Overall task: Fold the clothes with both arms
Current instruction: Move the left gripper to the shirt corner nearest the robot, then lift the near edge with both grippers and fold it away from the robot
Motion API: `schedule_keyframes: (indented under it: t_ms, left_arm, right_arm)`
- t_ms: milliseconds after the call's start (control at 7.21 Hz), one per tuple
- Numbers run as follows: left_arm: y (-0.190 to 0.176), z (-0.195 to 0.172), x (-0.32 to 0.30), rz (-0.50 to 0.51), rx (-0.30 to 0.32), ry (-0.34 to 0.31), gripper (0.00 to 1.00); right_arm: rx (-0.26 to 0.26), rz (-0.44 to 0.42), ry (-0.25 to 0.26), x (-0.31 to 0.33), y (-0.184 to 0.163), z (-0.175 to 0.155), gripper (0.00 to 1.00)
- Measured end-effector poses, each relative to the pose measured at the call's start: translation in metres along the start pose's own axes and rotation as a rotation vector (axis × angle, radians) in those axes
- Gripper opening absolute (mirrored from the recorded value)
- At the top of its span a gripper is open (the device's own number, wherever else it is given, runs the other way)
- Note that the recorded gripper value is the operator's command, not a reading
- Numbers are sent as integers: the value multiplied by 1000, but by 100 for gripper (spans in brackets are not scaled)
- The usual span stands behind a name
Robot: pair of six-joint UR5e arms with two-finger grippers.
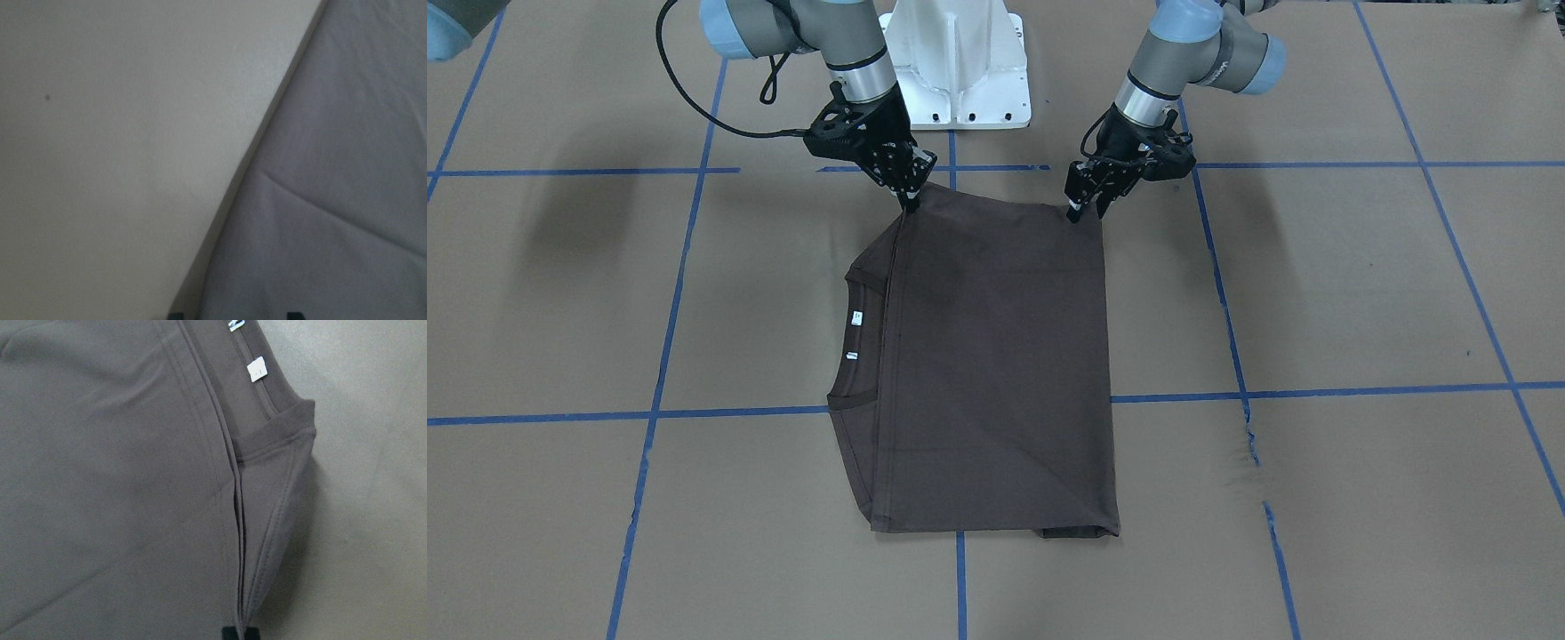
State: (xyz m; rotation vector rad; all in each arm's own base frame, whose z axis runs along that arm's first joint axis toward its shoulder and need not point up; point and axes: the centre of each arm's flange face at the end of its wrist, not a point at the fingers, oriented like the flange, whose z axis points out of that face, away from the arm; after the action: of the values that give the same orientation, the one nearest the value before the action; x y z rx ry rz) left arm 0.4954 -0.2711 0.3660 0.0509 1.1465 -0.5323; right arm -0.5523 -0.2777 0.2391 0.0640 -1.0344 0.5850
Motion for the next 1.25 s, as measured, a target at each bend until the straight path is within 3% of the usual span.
schedule_keyframes:
  t_ms: [139,694,1249]
  left_arm:
    - [1,0,0,-1,-1,-4,0]
    - [6,-25,19,-5,-11,21,0]
    - [86,-136,66,-88,-157,-1,0]
  right_arm:
    - [0,0,0,0,0,0,0]
    - [-6,11,-26,-4,0,-14,0]
    - [-106,-24,-85,57,23,-110,0]
